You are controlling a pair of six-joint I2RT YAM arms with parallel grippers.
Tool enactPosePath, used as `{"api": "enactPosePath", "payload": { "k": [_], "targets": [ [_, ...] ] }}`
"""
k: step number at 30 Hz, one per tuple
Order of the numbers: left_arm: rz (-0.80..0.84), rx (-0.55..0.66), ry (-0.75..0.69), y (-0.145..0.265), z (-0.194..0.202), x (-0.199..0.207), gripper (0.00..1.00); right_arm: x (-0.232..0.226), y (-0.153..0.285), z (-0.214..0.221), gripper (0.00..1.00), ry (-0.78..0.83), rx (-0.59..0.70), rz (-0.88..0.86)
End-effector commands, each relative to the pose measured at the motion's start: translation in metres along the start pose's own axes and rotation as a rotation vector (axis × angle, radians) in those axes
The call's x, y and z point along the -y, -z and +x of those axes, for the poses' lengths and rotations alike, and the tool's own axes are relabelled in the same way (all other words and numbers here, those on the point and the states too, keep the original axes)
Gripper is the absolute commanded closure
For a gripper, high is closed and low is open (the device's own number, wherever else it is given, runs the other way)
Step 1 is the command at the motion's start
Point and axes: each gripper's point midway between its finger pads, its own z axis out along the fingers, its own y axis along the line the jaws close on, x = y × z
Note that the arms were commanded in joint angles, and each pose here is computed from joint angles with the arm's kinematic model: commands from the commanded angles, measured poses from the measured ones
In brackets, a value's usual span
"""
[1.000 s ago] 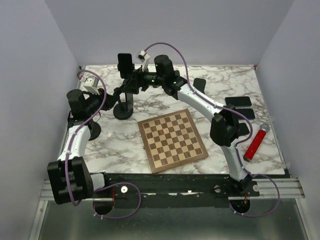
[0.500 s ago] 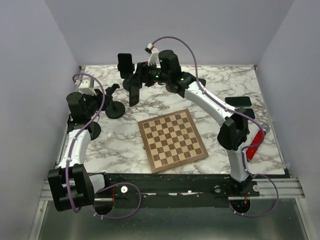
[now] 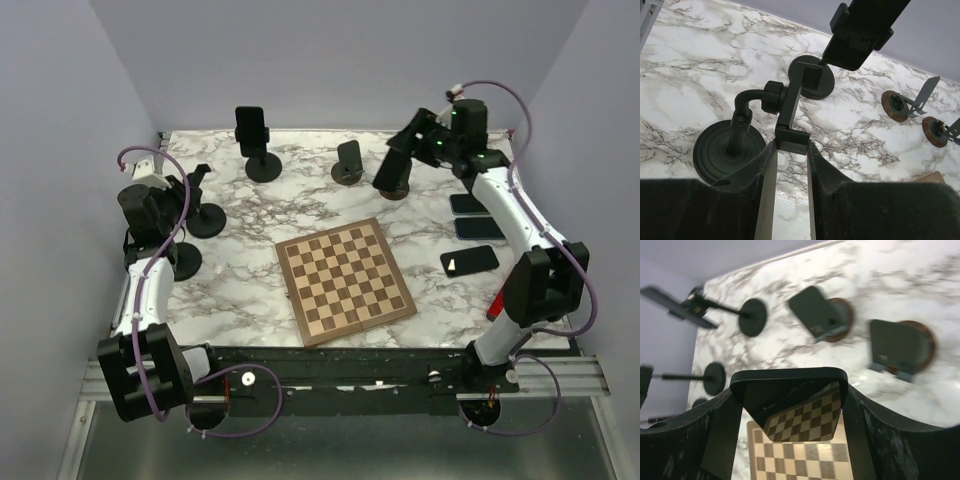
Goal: Remove the phone from the phone stand
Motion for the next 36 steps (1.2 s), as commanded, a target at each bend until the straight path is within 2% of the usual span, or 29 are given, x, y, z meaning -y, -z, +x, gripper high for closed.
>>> {"api": "enactPosePath", "payload": {
  "k": [1, 5, 7, 13, 19, 20, 28, 32, 36],
  "targets": [
    [-0.121, -0.056, 0.072, -0.002, 0.007, -0.022, 0.89, 0.075, 0.033, -0.030, 0.99, -0.219, 0.079, 0.121],
    [-0.126, -0.052, 0.072, 0.000, 0.004, -0.021, 0.62, 0.145, 0.056, -0.047, 0.99, -0.361, 0.144, 0.206],
    [-0.126, -0.049, 0.073, 0.002, 0.003, -0.020, 0.52, 0.178, 0.066, -0.054, 0.99, -0.426, 0.189, 0.269],
    [-0.089, -0.043, 0.089, 0.003, -0.003, -0.010, 0.39, 0.248, 0.059, -0.072, 0.99, -0.609, 0.261, 0.391],
    [-0.066, -0.019, 0.095, 0.008, -0.012, -0.001, 0.29, 0.293, 0.023, -0.059, 0.99, -0.872, 0.279, 0.478],
    [-0.073, -0.007, 0.091, 0.011, -0.016, -0.001, 0.25, 0.301, 0.018, -0.058, 0.99, -0.904, 0.291, 0.495],
    [-0.067, 0.072, 0.060, 0.028, -0.036, 0.011, 0.23, 0.359, -0.017, -0.030, 0.99, -1.048, 0.212, 0.695],
    [-0.043, 0.076, 0.062, 0.029, -0.038, 0.017, 0.23, 0.371, -0.030, -0.007, 0.99, -1.081, 0.136, 0.727],
    [-0.035, 0.072, 0.062, 0.028, -0.037, 0.018, 0.23, 0.379, -0.035, 0.009, 0.99, -1.121, 0.119, 0.750]
  ]
}}
